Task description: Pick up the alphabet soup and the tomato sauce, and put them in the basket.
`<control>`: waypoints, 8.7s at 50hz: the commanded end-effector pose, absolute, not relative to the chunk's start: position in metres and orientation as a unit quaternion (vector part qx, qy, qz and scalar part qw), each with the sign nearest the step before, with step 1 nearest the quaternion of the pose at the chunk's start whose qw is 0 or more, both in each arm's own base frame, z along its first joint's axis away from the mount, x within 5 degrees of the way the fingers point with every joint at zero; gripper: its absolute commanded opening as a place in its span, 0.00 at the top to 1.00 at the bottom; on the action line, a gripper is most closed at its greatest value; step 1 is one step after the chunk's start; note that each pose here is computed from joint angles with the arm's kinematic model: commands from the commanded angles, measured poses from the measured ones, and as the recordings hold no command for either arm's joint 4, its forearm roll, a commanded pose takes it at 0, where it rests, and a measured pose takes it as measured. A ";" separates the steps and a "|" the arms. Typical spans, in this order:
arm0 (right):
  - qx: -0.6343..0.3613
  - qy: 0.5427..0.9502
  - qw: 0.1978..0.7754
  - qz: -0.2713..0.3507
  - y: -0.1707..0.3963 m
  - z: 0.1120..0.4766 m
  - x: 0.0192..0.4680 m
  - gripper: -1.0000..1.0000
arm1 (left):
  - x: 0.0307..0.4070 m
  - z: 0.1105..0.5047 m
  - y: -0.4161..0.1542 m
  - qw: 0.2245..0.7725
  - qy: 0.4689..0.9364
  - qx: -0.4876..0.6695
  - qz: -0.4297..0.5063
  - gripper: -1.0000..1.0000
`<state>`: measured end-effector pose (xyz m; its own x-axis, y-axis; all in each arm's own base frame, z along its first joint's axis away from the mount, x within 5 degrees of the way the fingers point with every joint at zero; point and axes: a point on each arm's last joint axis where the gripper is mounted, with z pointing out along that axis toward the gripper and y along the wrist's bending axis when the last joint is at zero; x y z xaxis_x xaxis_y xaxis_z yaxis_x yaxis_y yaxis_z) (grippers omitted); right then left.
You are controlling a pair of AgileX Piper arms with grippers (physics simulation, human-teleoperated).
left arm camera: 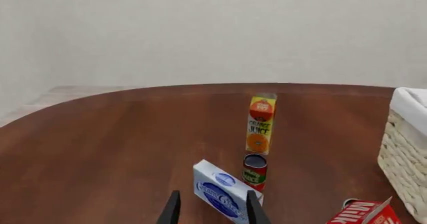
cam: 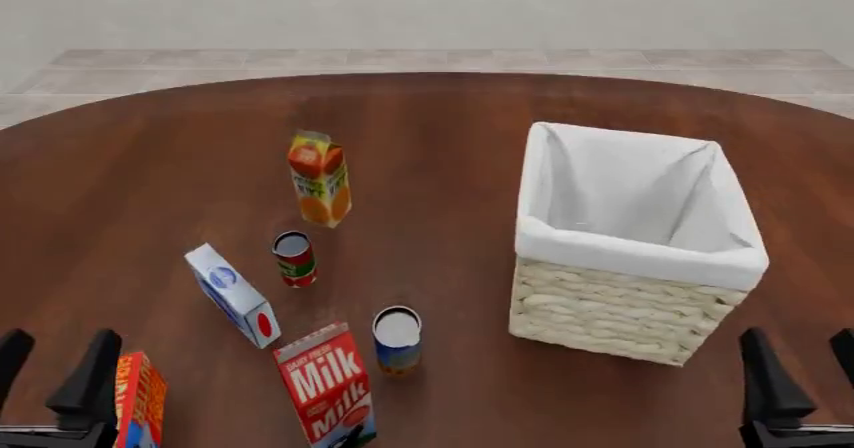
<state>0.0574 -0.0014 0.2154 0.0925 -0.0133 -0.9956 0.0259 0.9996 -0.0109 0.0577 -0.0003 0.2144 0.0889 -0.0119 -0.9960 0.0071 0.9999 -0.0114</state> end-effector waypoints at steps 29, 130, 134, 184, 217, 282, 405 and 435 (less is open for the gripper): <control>0.001 0.673 0.740 0.003 0.000 0.217 0.056 0.00 | 0.055 0.220 0.000 0.744 0.668 0.003 0.006 0.00; 0.005 0.671 0.740 0.034 0.002 0.217 0.055 0.00 | 0.184 0.343 -0.051 0.579 0.791 0.197 -0.014 0.00; 0.005 0.671 0.740 0.035 0.002 0.217 0.055 0.00 | 0.191 0.338 -0.057 0.558 0.803 0.211 -0.018 0.00; 0.005 0.674 0.737 0.046 0.003 0.215 0.056 0.00 | 0.276 0.305 -0.060 0.413 0.885 0.214 0.009 0.00; 0.005 0.675 0.736 0.050 0.003 0.215 0.056 0.00 | 0.313 0.279 -0.062 0.388 0.897 0.211 0.013 0.00; 0.001 0.676 0.735 0.052 0.004 0.214 0.056 0.00 | 0.343 0.236 -0.087 0.374 0.900 0.224 -0.002 0.00; 0.000 0.676 0.735 0.051 0.004 0.214 0.056 0.00 | 0.354 0.164 -0.078 0.334 0.919 0.210 0.003 0.00; 0.000 0.675 0.736 0.050 0.004 0.214 0.056 0.00 | 0.355 0.156 -0.079 0.332 0.920 0.209 0.001 1.00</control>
